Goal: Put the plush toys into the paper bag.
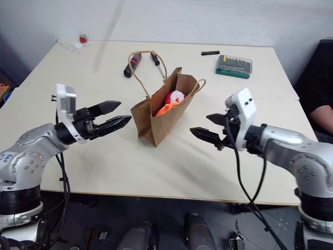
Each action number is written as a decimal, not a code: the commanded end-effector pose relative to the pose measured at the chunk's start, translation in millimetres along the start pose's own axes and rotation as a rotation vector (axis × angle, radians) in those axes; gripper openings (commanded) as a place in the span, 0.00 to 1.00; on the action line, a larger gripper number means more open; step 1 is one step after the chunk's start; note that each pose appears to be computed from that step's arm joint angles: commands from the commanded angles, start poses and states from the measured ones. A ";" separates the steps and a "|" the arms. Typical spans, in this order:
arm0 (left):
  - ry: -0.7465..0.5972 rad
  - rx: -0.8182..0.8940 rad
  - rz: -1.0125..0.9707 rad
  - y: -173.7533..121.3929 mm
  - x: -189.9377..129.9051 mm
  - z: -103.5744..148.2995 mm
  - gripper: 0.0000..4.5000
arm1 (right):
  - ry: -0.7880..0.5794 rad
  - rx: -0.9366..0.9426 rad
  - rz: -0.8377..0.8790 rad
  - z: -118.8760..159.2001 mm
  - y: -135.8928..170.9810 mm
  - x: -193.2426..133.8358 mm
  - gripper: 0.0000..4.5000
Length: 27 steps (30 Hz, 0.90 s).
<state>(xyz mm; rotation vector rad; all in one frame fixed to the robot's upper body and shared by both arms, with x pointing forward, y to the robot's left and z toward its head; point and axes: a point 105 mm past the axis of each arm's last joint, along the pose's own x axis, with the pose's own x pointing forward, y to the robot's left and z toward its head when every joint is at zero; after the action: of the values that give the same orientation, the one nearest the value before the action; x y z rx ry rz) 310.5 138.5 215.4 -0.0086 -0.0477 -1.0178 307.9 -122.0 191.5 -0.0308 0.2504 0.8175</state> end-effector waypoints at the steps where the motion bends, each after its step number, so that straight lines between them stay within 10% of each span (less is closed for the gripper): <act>1: -0.017 0.029 -0.024 2.8 14.8 -2.2 1.00 | -0.018 -0.105 -0.039 -0.4 1.7 34.8 0.57; 8: -0.015 0.057 0.011 9.2 36.3 -11.2 1.00 | -0.085 -0.185 -0.023 15.6 13.4 79.8 0.01; 14: -0.089 0.026 0.066 16.5 50.4 -5.4 1.00 | -0.112 -0.178 0.000 18.1 16.1 90.7 0.01; 27: -0.085 0.036 0.039 17.8 62.1 -11.4 0.13 | -0.168 -0.193 0.037 9.5 17.5 70.6 0.00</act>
<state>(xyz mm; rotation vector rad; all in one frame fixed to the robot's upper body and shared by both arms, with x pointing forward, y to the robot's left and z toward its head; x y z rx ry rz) 359.3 95.9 197.0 -0.0488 -0.1002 -0.9600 346.8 -51.3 163.5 -0.1373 0.1115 0.8754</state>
